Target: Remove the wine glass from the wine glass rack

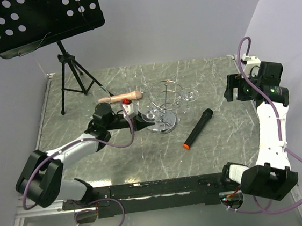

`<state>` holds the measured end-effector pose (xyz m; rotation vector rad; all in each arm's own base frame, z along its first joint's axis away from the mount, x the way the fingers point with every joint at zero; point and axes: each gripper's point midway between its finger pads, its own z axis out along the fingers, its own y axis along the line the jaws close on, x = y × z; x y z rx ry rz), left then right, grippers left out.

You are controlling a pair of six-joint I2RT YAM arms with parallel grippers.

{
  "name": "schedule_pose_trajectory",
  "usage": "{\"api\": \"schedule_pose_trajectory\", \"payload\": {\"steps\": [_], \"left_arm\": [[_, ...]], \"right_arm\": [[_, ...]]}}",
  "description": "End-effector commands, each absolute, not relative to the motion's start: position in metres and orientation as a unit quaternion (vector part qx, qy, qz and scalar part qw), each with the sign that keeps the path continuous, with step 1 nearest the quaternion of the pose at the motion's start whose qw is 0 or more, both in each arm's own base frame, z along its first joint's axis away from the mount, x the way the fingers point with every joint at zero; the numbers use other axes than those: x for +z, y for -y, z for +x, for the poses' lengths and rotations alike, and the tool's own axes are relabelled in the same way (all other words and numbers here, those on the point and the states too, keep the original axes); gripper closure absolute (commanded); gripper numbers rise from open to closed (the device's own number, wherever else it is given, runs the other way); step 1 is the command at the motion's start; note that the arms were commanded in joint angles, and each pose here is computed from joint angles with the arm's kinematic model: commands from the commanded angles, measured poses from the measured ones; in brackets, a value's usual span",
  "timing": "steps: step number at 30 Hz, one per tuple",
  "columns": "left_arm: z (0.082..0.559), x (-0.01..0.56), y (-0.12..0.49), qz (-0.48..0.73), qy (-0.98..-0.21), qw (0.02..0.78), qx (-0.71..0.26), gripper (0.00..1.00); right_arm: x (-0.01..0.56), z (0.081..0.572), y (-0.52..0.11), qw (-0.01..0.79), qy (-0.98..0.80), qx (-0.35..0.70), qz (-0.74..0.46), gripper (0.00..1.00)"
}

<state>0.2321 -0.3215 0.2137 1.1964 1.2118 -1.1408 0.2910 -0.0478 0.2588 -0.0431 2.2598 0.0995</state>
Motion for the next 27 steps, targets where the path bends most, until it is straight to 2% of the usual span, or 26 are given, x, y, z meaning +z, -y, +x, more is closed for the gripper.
{"api": "schedule_pose_trajectory", "payload": {"steps": [1,10,16,22,27], "left_arm": [[0.229,0.232,0.299,0.518,-0.487,0.536,-0.456,0.99],[0.245,0.279,0.252,0.449,-0.579,0.515,-0.445,0.99],[0.276,0.321,0.214,0.304,-0.669,0.456,-0.501,0.99],[0.301,0.349,0.195,0.208,-0.701,0.398,-0.554,0.99],[0.318,0.36,0.182,0.131,-0.707,0.377,-0.584,0.99]], "right_arm": [[0.283,0.299,0.048,0.457,-0.888,0.039,-0.025,0.11],[0.335,0.329,0.041,0.527,-0.846,0.059,-0.05,0.1],[0.412,0.356,0.012,0.634,-0.759,0.03,-0.145,0.11],[0.467,0.352,-0.092,0.721,-0.598,-0.027,-0.35,0.11],[0.467,0.328,-0.178,0.745,-0.481,0.0,-0.461,0.1]]}}
